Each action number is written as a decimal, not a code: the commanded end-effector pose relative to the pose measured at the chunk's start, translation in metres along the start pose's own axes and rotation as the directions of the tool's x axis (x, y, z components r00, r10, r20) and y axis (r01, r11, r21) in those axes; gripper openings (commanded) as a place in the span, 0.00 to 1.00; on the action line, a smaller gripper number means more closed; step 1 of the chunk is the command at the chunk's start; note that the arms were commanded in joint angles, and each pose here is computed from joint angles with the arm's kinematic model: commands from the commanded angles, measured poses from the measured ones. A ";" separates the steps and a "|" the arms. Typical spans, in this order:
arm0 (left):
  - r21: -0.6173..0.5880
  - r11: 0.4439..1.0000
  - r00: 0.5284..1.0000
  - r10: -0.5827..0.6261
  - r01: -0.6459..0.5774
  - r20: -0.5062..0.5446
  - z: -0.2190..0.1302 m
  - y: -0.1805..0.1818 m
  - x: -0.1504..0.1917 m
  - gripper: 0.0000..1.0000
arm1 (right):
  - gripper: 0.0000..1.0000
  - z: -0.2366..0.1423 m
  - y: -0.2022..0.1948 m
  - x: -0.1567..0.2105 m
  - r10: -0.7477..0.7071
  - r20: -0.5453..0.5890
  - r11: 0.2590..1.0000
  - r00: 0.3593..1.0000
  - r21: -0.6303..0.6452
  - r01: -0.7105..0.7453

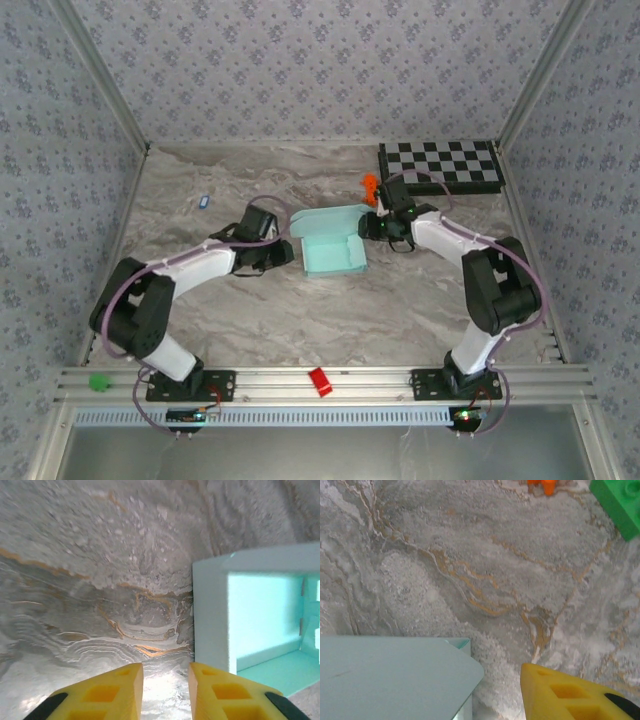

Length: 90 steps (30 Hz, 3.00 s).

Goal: Fold the paper box

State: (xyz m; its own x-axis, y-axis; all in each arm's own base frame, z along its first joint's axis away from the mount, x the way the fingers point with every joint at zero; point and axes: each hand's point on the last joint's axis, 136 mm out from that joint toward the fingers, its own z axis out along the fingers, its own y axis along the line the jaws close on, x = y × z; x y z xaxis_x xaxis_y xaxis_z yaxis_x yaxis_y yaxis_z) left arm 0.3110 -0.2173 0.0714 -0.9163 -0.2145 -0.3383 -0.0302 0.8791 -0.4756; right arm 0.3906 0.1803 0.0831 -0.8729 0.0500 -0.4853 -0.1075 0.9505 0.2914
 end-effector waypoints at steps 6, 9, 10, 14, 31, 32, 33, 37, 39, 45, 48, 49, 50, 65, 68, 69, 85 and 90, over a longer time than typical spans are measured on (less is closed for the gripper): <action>0.007 0.968 0.959 0.250 -0.253 0.132 -0.035 -0.004 -0.028 0.54 | 0.45 0.004 0.011 -0.018 -0.068 -0.030 0.997 0.997 -0.034 0.067; 0.074 0.929 0.924 0.348 -0.363 0.156 -0.042 -0.012 -0.036 0.57 | 0.45 0.008 0.012 -0.016 -0.068 -0.050 0.997 0.996 -0.043 0.066; 0.081 0.914 0.909 0.380 -0.397 0.169 -0.044 -0.013 -0.039 0.57 | 0.44 0.009 0.012 -0.016 -0.067 -0.055 0.997 0.996 -0.046 0.065; 0.199 0.787 0.807 0.537 -0.584 0.246 -0.048 -0.033 -0.035 0.58 | 0.44 0.012 0.014 -0.016 -0.064 -0.061 0.997 0.996 -0.056 0.061; 0.284 0.589 0.651 0.642 -0.757 0.404 -0.030 -0.065 -0.050 0.46 | 0.44 0.020 0.015 -0.011 -0.038 -0.088 0.997 0.995 -0.068 0.032; 0.289 0.590 0.654 0.637 -0.754 0.408 -0.029 -0.066 -0.052 0.44 | 0.44 0.021 0.016 -0.010 -0.036 -0.090 0.997 0.995 -0.070 0.030; 0.292 0.595 0.660 0.631 -0.749 0.407 -0.027 -0.066 -0.053 0.42 | 0.44 0.021 0.016 -0.010 -0.034 -0.091 0.997 0.995 -0.071 0.028; 0.302 0.622 0.687 0.604 -0.723 0.404 -0.023 -0.064 -0.060 0.29 | 0.44 0.022 0.017 -0.006 -0.033 -0.095 0.997 0.995 -0.073 0.026; 0.308 0.628 0.696 0.591 -0.715 0.408 -0.023 -0.064 -0.062 0.27 | 0.44 0.022 0.017 -0.004 -0.032 -0.097 0.997 0.995 -0.072 0.025; 0.323 0.643 0.713 0.558 -0.695 0.424 -0.023 -0.065 -0.069 0.19 | 0.44 0.022 0.016 0.001 -0.024 -0.097 0.997 0.995 -0.075 0.016; 0.334 0.644 0.721 0.553 -0.688 0.418 -0.021 -0.066 -0.069 0.14 | 0.44 0.021 0.017 0.001 -0.022 -0.092 0.997 0.996 -0.078 0.015; 0.337 0.646 0.724 0.552 -0.685 0.414 -0.020 -0.066 -0.069 0.12 | 0.44 0.020 0.017 0.001 -0.022 -0.088 0.997 0.996 -0.078 0.015; 0.337 0.648 0.725 0.551 -0.683 0.412 -0.019 -0.065 -0.070 0.09 | 0.44 0.019 0.017 0.001 -0.021 -0.085 0.997 0.996 -0.078 0.014; 0.294 0.590 0.658 0.647 -0.752 0.386 -0.025 -0.063 -0.065 0.00 | 0.51 -0.020 0.014 -0.001 -0.025 0.009 0.997 1.000 -0.072 0.025; 0.276 0.585 0.645 0.659 -0.763 0.387 -0.028 -0.062 -0.065 0.00 | 0.52 -0.027 0.013 0.002 -0.023 0.026 0.996 0.999 -0.086 0.026; 0.273 0.582 0.642 0.663 -0.766 0.385 -0.029 -0.062 -0.065 0.00 | 0.52 -0.028 0.012 0.005 -0.023 0.022 0.995 0.999 -0.091 0.025; 0.300 0.560 0.635 0.666 -0.772 0.391 -0.035 -0.067 -0.059 0.00 | 0.46 -0.004 0.021 0.018 0.070 0.091 0.976 0.993 -0.213 -0.050; 0.304 0.562 0.638 0.663 -0.770 0.391 -0.034 -0.067 -0.060 0.00 | 0.45 0.008 0.020 0.024 0.059 0.092 0.983 0.994 -0.176 -0.042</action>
State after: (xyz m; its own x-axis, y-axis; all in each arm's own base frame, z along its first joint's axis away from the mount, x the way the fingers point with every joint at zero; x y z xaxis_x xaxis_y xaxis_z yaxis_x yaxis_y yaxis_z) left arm 0.3551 -0.2454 0.1310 -0.4936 0.2865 -0.8211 0.7795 0.5644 -0.2716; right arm 0.3695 0.2028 0.0816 -0.8328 0.1195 -0.5405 -0.1771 0.8676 0.4646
